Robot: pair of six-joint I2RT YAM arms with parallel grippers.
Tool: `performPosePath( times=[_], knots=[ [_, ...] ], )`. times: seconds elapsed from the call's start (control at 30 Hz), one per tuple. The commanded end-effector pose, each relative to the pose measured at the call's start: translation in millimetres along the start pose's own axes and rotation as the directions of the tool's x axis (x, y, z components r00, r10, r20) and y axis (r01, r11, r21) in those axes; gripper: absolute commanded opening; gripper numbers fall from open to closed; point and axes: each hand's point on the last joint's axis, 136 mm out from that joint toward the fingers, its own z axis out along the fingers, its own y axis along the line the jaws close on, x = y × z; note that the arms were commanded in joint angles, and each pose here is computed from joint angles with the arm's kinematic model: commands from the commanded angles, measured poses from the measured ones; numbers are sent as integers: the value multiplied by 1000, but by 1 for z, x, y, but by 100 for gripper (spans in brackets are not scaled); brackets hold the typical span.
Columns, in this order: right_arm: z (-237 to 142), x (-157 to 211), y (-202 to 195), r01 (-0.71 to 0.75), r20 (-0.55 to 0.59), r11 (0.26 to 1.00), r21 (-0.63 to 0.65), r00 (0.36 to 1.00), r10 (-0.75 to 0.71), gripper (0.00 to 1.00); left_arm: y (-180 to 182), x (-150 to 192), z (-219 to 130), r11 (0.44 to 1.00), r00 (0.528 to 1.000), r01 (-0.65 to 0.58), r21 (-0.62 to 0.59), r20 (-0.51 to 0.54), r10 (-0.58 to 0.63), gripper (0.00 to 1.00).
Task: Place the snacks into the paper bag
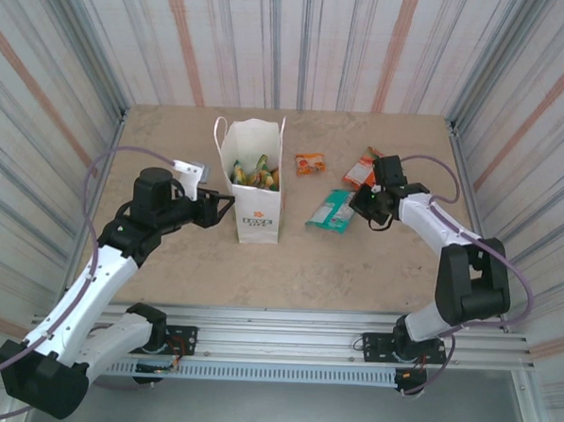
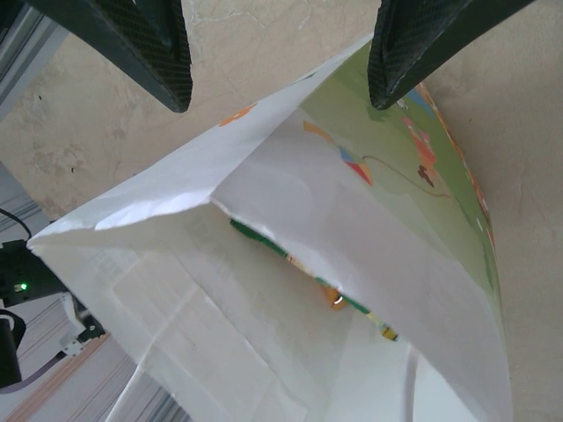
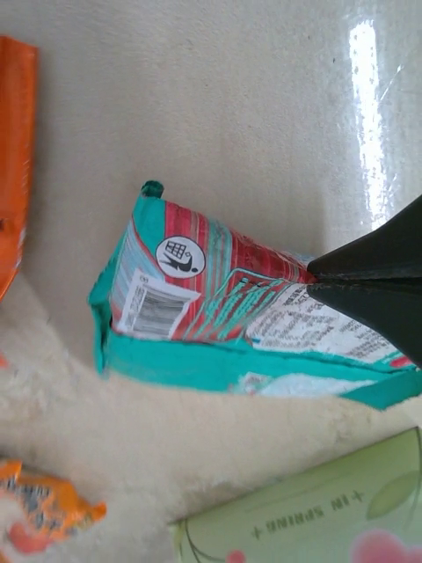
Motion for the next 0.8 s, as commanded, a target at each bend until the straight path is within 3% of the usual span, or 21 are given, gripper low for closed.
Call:
performPosePath(
  times=[0.0, 0.4, 0.77],
  knots=[
    [-27, -2, 12, 135, 13, 991, 0, 991, -135, 0, -4, -19, -7, 1000, 999, -20, -1, 39, 20, 57],
    [-87, -2, 45, 340, 16, 940, -31, 941, -339, 0, -7, -30, -9, 999, 998, -36, 2, 60, 36, 57],
    [-87, 22, 51, 416, -82, 909, 8, 906, -414, 0, -7, -25, -9, 999, 998, -36, 7, 56, 36, 56]
  ],
)
